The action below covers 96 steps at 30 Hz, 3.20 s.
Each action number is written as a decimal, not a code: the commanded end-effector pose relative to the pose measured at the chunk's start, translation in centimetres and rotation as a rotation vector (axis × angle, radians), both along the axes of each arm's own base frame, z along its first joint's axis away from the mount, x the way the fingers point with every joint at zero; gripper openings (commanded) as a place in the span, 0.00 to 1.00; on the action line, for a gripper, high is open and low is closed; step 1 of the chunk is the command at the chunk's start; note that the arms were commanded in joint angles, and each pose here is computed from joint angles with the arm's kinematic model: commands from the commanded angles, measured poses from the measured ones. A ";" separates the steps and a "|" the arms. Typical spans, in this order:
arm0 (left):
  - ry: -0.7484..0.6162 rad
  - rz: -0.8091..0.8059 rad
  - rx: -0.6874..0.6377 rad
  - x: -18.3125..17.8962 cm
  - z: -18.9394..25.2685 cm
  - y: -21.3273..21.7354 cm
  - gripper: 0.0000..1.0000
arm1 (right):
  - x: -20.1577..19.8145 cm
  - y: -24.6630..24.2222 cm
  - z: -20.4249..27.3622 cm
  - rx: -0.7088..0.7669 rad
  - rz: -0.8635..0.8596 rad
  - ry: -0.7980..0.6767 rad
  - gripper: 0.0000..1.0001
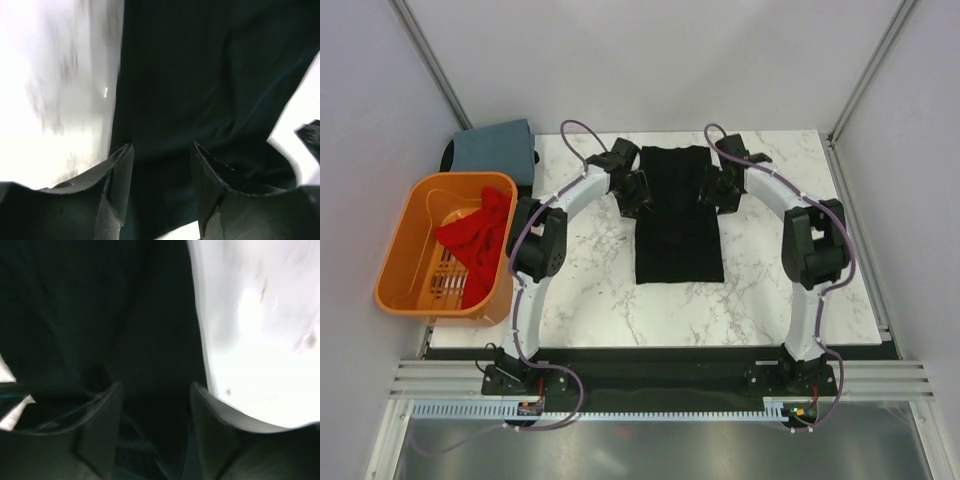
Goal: Fold and stack the t-shirts
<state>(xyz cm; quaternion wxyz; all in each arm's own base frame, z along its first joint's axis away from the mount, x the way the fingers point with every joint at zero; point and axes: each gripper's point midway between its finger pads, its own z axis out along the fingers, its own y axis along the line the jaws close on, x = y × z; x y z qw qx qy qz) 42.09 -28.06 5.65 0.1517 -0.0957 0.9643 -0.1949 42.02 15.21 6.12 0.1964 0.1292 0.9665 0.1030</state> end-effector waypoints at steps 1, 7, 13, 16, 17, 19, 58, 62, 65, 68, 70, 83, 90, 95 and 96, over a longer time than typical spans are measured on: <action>0.158 0.001 -0.176 2.3 2.4 0.5 0.57 | 7.5 -0.8 7.5 0.059 -0.002 -0.147 0.68; 0.042 0.038 -0.231 4.9 9.3 3.0 0.59 | 6.0 -1.7 12.3 0.104 -0.018 -0.191 0.72; 0.056 0.011 -0.088 -0.4 7.8 6.4 0.55 | -3.7 0.6 10.0 0.149 0.028 -0.211 0.70; 0.074 0.002 -0.028 -3.4 6.2 8.1 0.53 | -8.5 3.8 8.1 0.124 0.107 -0.194 0.69; 0.025 -0.007 -0.032 -4.0 7.6 8.3 0.52 | -9.6 4.5 7.5 0.120 0.121 -0.185 0.68; -0.007 -0.019 -0.001 -5.3 8.1 9.4 0.52 | -11.5 5.8 5.5 0.108 0.146 -0.157 0.67; -0.178 -0.020 0.340 -15.6 5.0 19.5 0.48 | 9.8 2.2 10.4 -0.199 0.065 -0.247 0.64; -0.204 -0.051 0.180 -15.6 5.8 16.6 0.47 | 5.1 0.5 12.9 -0.131 0.054 -0.333 0.66; -0.242 -0.074 0.023 -15.9 6.4 13.7 0.47 | -1.9 -1.5 7.5 -0.080 0.049 -0.222 0.66; -0.250 -0.108 -0.038 -16.0 6.3 10.9 0.50 | -6.6 -2.0 5.6 0.009 0.024 -0.210 0.65; -0.242 -0.139 -0.067 -16.4 5.9 8.9 0.55 | -8.9 -1.2 5.3 0.096 0.026 -0.209 0.65; -0.111 -0.084 -0.250 -16.1 -0.5 3.5 0.73 | -13.5 -0.1 -2.9 0.199 0.078 -0.095 0.59; -0.081 -0.082 -0.221 -16.7 -2.8 2.5 0.67 | -14.5 -0.3 -5.0 0.199 0.074 -0.062 0.45; -0.068 -0.080 -0.202 -16.8 -3.9 1.6 0.60 | -15.1 -0.4 -5.6 0.201 0.072 -0.050 0.36; -0.060 -0.079 -0.195 -16.9 -4.3 1.6 0.58 | -15.2 -0.4 -5.7 0.200 0.070 -0.047 0.34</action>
